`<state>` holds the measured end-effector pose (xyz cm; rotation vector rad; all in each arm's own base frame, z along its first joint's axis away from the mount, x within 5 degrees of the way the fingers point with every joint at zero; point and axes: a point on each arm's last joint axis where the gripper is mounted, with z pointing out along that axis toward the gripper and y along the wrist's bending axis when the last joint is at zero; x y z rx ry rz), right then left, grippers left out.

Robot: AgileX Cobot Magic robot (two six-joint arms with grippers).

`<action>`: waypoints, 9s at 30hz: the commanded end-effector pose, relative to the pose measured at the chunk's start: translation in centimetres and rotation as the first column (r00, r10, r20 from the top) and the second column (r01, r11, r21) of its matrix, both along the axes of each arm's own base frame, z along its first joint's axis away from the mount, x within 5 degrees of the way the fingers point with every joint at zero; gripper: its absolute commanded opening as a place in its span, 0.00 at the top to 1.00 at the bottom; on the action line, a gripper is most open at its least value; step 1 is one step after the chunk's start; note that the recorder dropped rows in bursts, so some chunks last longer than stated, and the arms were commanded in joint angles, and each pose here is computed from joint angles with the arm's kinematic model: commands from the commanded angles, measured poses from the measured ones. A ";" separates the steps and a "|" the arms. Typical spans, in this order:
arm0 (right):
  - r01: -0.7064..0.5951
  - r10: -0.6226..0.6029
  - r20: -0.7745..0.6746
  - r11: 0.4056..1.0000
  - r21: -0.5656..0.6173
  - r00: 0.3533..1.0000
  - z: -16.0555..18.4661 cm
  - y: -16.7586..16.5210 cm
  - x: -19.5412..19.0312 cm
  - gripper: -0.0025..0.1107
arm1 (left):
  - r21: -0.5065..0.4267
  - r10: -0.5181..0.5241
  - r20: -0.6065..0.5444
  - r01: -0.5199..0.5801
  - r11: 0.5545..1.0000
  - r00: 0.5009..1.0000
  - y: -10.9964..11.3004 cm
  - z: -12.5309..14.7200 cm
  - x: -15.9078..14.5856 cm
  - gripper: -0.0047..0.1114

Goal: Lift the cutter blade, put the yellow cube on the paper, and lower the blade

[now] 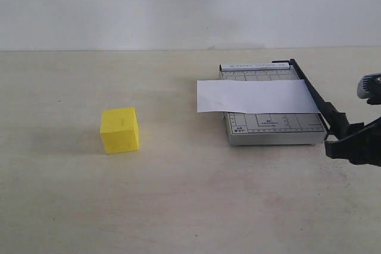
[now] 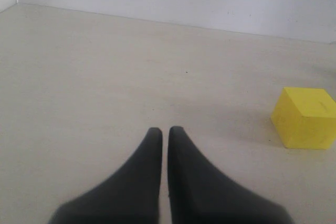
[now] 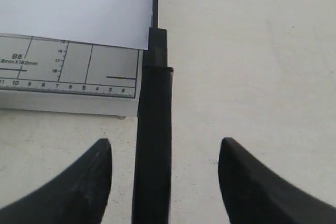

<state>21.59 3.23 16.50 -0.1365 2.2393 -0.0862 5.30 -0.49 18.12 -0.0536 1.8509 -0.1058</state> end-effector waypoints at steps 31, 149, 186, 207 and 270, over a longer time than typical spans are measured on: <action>-0.021 0.018 0.290 1.000 0.008 0.957 6.4 0.0 0.3 0.98 | -0.006 -0.001 0.007 0.001 1.000 1.000 0.0 0.0 0.0 0.92; -0.092 -0.050 0.379 0.933 0.347 0.924 2.5 -1.7 -13.0 0.98 | -0.309 -0.732 -0.379 0.668 0.677 0.566 -18.6 13.7 21.8 0.92; -0.087 -0.061 0.337 0.908 0.410 0.940 2.3 -1.5 -13.1 0.98 | -0.145 -0.768 -0.400 0.792 0.592 0.501 -40.8 -5.0 29.9 0.92; -0.087 -0.063 0.336 0.907 0.412 0.940 2.3 -1.5 -13.1 0.98 | -0.222 -0.796 -0.476 0.824 0.521 0.375 -42.8 -8.6 29.5 0.92; -0.076 -0.081 0.331 0.897 0.435 0.940 2.3 -1.5 -13.1 0.98 | -0.086 -0.666 -0.201 0.665 0.742 0.718 -36.9 4.1 29.4 0.92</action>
